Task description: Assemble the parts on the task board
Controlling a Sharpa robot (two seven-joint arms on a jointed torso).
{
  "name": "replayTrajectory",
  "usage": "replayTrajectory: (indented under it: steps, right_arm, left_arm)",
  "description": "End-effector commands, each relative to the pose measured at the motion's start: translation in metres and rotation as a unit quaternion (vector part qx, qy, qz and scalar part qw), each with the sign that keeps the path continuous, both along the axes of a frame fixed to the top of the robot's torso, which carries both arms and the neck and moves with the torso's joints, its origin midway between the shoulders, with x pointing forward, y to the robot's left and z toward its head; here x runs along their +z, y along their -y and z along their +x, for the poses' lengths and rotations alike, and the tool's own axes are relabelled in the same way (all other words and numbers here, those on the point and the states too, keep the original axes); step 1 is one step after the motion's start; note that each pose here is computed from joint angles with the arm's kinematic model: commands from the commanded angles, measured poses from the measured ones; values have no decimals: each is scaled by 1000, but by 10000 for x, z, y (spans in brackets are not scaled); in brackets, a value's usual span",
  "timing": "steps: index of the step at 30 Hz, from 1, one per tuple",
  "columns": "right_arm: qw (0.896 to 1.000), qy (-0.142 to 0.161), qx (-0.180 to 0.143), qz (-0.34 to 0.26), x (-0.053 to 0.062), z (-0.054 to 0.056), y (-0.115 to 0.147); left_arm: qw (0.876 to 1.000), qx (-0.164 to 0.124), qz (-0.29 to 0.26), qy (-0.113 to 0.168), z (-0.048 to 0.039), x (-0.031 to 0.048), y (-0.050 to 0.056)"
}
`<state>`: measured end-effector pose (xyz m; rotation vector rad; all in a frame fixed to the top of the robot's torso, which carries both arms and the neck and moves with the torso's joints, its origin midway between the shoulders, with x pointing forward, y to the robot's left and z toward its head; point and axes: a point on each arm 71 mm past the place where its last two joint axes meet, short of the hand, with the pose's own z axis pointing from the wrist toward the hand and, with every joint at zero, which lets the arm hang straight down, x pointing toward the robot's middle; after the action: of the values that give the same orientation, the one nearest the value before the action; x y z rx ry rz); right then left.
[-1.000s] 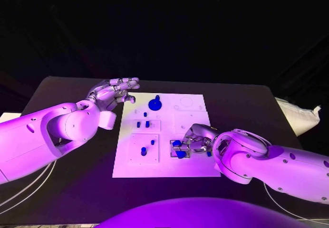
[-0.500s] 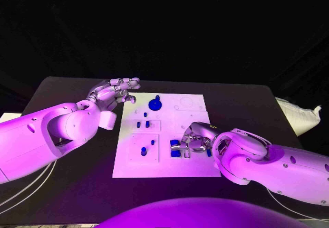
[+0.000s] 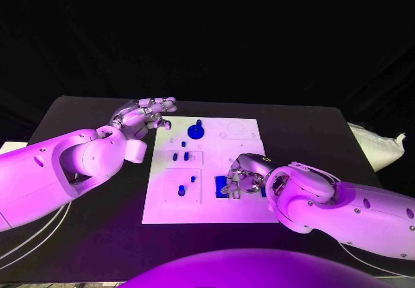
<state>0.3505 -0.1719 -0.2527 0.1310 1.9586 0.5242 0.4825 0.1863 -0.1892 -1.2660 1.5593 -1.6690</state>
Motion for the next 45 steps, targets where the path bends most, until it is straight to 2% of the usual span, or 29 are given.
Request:
replayTrajectory:
  steps: [1,10,13,18,23,31,45]
  right_arm:
    - [1000,10,13,-20,-11,0,-18]
    - [1000,23,0,-4,20,-8,11]
    - [1000,14,-10,13,48,-37,61]
    - [998,-13,-43,34,106,-83,291]
    - [998,-17,-61,8,124,-68,566]
    - [997,-3,-60,-52,97,-26,797]
    - [993,-8,-45,-110,-36,-33,885]
  left_arm:
    - [1000,-9,-5,4,-8,13,24]
    - [1000,-9,-5,4,-9,13,17]
    - [1000,-8,-4,4,-8,12,6]
    - [1000,-8,-4,4,-8,11,-2]
    - [1000,-7,-3,4,-12,12,-11]
    - [1000,-7,-3,4,-13,13,-16]
    - [1000,-8,-2,3,-11,8,-21]
